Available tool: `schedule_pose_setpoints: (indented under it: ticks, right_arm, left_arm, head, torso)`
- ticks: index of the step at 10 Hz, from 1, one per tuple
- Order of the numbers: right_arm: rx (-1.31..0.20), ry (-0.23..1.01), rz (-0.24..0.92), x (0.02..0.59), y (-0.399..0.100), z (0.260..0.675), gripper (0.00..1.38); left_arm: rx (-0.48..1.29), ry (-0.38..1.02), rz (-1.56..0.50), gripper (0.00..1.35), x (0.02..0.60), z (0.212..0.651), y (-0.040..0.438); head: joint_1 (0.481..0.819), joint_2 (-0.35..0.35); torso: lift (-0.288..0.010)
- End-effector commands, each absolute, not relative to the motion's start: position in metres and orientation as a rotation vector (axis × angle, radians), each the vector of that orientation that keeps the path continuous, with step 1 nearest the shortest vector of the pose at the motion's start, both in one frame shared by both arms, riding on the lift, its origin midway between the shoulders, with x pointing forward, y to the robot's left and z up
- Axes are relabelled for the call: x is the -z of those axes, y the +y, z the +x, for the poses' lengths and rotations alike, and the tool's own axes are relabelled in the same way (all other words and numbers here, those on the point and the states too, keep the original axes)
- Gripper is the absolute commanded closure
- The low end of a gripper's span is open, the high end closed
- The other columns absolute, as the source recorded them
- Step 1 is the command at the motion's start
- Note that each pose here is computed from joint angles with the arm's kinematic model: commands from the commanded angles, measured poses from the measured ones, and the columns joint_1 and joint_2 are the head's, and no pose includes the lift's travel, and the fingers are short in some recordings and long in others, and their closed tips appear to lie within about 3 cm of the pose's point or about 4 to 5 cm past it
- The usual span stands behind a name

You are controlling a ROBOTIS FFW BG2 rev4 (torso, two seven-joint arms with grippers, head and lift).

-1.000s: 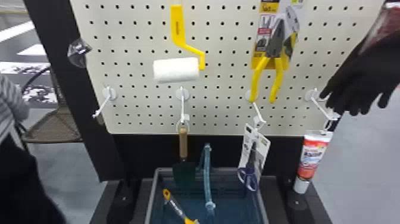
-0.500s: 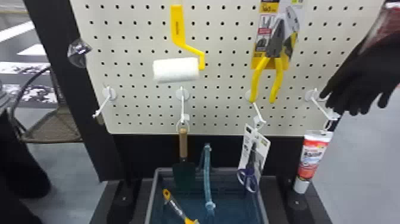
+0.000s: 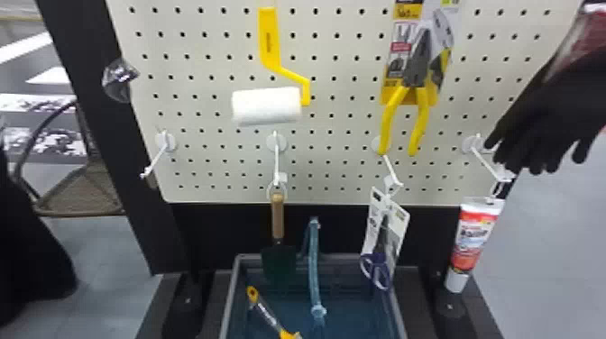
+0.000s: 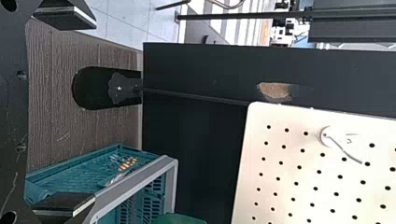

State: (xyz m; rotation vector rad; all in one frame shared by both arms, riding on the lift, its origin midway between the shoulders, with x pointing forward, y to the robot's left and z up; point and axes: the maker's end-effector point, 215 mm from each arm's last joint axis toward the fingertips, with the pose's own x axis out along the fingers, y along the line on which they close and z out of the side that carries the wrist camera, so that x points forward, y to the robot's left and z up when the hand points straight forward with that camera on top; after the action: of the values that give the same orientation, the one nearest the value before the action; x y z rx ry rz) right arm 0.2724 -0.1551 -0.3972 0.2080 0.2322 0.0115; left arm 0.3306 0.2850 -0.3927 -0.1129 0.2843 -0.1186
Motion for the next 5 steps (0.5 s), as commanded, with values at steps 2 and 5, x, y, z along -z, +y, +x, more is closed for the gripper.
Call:
schedule_pose_setpoints:
  ticks: [2, 5]
  right_arm:
    - [-0.012, 0.232, 0.208, 0.3972, -0.1551, 0.2724, 0.00]
    - [-0.012, 0.232, 0.208, 0.3972, -0.1551, 0.2724, 0.00]
  left_arm:
    - [0.119, 0.284, -0.113, 0.00, 0.3927, 0.3306, 0.2850]
    - [0.119, 0.284, -0.113, 0.00, 0.3927, 0.3306, 0.2850]
  head:
    - [0.549, 0.000]
    - [0.549, 0.000]
  torso:
    - [-0.100]
    - [-0.100]
